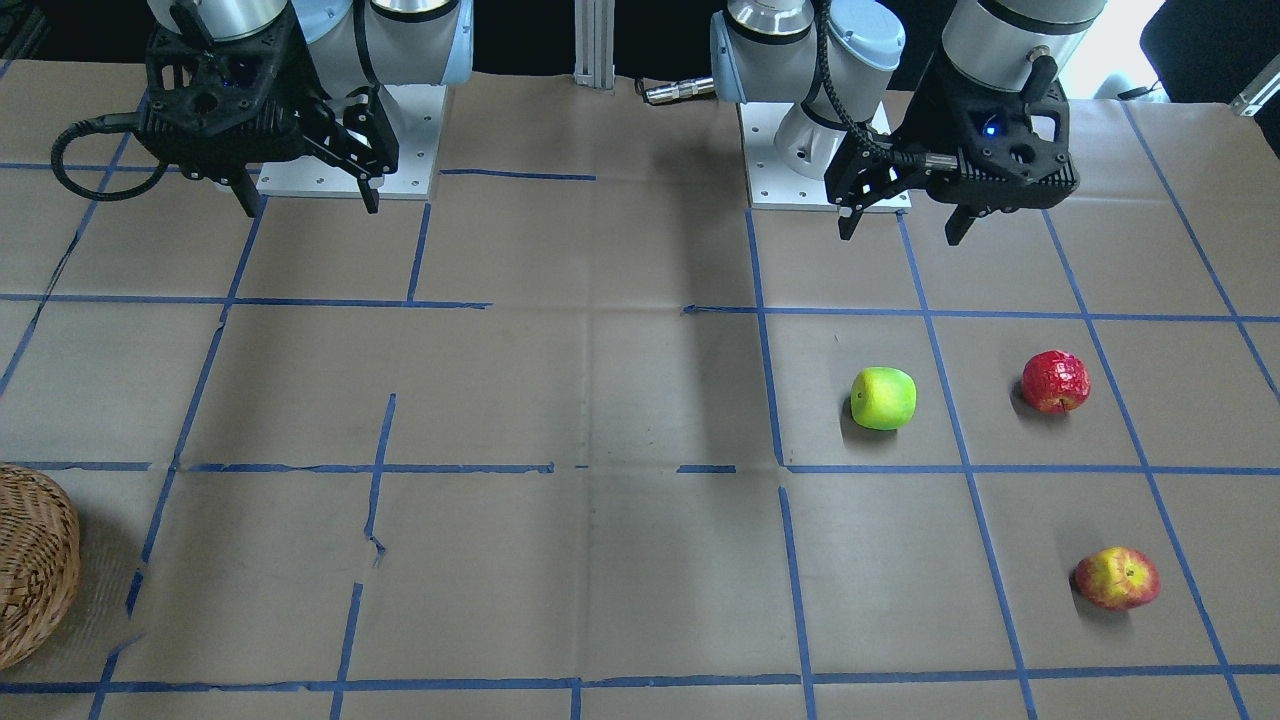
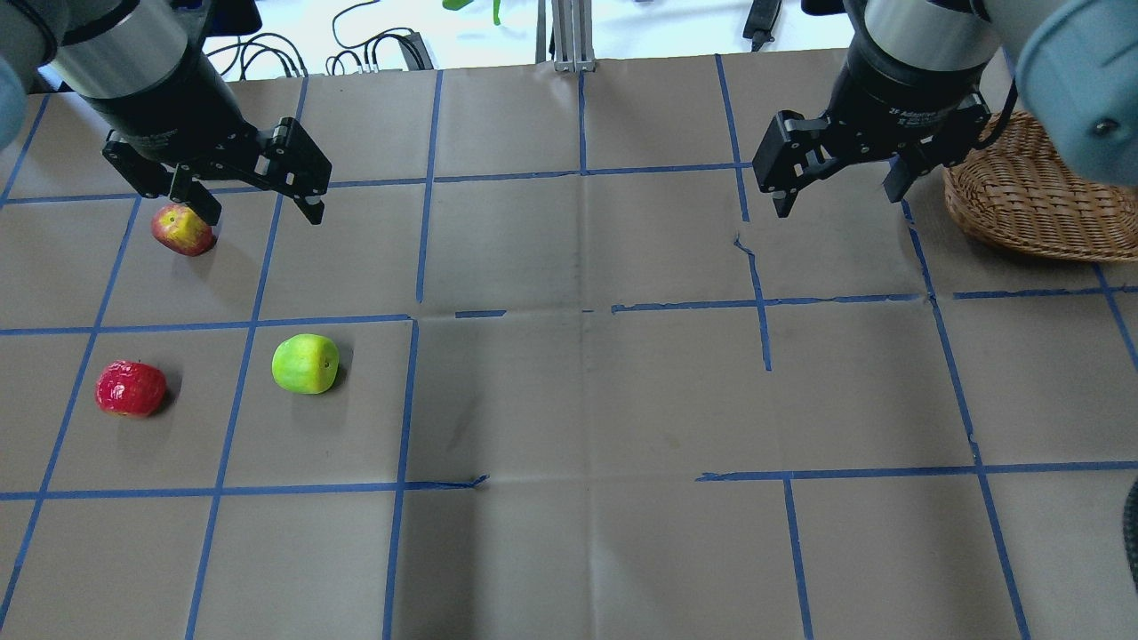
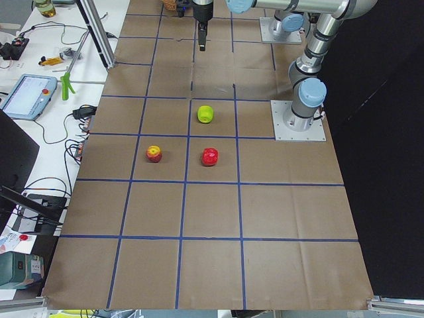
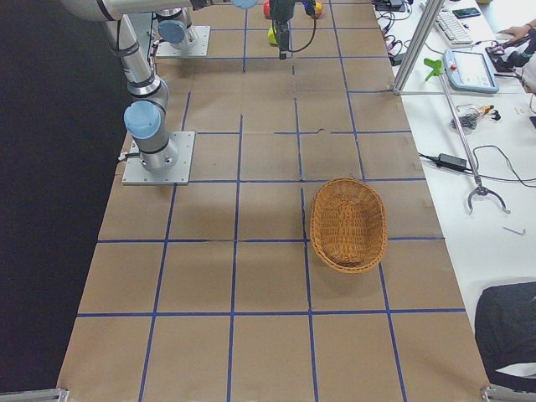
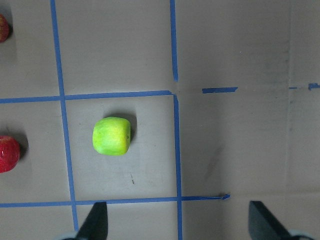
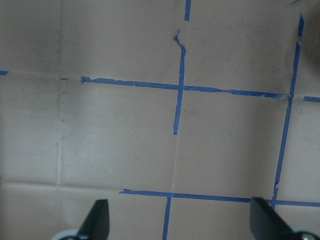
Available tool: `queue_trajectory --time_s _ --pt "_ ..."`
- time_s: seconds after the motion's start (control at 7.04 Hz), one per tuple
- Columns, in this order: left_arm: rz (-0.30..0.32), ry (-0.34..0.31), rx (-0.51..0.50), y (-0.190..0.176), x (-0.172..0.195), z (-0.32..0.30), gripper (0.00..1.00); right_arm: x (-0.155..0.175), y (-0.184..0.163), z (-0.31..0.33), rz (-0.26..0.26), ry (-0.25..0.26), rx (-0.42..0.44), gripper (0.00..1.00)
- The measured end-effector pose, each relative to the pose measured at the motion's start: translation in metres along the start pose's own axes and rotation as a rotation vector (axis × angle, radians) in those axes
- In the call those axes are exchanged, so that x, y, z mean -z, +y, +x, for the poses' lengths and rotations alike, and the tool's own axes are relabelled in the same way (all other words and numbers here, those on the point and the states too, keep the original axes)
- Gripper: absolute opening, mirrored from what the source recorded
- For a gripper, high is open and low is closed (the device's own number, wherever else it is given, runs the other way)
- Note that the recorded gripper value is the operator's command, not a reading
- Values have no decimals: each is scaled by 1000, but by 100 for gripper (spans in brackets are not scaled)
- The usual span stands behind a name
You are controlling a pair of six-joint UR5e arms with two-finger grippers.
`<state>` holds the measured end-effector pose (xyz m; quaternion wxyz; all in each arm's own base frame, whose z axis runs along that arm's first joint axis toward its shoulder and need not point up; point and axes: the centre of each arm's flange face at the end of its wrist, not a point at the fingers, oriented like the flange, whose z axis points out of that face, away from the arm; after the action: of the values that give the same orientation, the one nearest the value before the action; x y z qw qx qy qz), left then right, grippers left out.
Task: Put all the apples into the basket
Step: 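Move the left gripper down over the green apple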
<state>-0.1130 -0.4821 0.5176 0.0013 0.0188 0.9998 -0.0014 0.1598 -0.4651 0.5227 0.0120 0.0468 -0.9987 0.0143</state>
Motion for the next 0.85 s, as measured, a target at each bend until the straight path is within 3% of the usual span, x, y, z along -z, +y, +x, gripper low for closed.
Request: queue_trajectory --time_s 0.85 --pt "-34 7 51 6 -5 3 98 0 0 0 0 0 0 100"
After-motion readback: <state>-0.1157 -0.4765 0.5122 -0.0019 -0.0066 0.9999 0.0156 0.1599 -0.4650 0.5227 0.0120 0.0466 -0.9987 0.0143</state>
